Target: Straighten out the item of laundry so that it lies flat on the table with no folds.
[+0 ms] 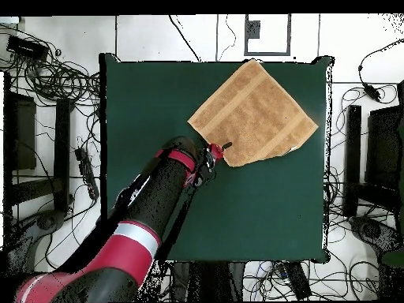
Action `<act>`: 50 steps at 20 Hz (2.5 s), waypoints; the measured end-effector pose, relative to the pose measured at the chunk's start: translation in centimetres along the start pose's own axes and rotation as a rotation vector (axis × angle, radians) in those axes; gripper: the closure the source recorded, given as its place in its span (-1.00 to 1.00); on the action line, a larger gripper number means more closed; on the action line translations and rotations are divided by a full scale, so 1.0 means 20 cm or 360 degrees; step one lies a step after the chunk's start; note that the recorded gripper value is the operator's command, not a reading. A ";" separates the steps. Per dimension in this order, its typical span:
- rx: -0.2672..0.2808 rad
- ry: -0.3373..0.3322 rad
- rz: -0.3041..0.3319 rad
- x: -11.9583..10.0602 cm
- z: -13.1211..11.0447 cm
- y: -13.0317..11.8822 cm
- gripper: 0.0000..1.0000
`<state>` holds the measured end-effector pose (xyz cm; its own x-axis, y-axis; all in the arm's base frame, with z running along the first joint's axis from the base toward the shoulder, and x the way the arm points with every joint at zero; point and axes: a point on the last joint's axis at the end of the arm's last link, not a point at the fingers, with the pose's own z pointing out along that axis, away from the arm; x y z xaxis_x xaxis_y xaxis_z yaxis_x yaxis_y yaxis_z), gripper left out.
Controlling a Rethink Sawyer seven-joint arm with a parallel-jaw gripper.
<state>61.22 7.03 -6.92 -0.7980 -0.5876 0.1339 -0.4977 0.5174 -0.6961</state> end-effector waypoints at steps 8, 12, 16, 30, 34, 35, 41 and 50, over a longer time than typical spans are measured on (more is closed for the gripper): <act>-0.0002 0.0011 0.0015 0.01 0.03 -0.02 -1.00; -0.0003 0.0019 0.0026 0.03 0.04 -0.04 -1.00; -0.0003 0.0021 0.0029 0.03 0.05 -0.05 -1.00; -0.0006 0.0053 0.0061 0.07 0.10 -0.10 -1.00; -0.0008 0.0064 0.0071 0.08 0.12 -0.11 -1.00; -0.0013 0.0070 0.0078 0.09 0.13 -0.12 -1.00; -0.0030 0.0083 0.0110 0.10 0.15 -0.14 -1.00; -0.0042 0.0096 0.0130 0.10 0.15 -0.14 -1.00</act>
<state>62.07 2.49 -6.86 -0.8548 -0.5049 0.1202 -0.4386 0.5788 -0.6875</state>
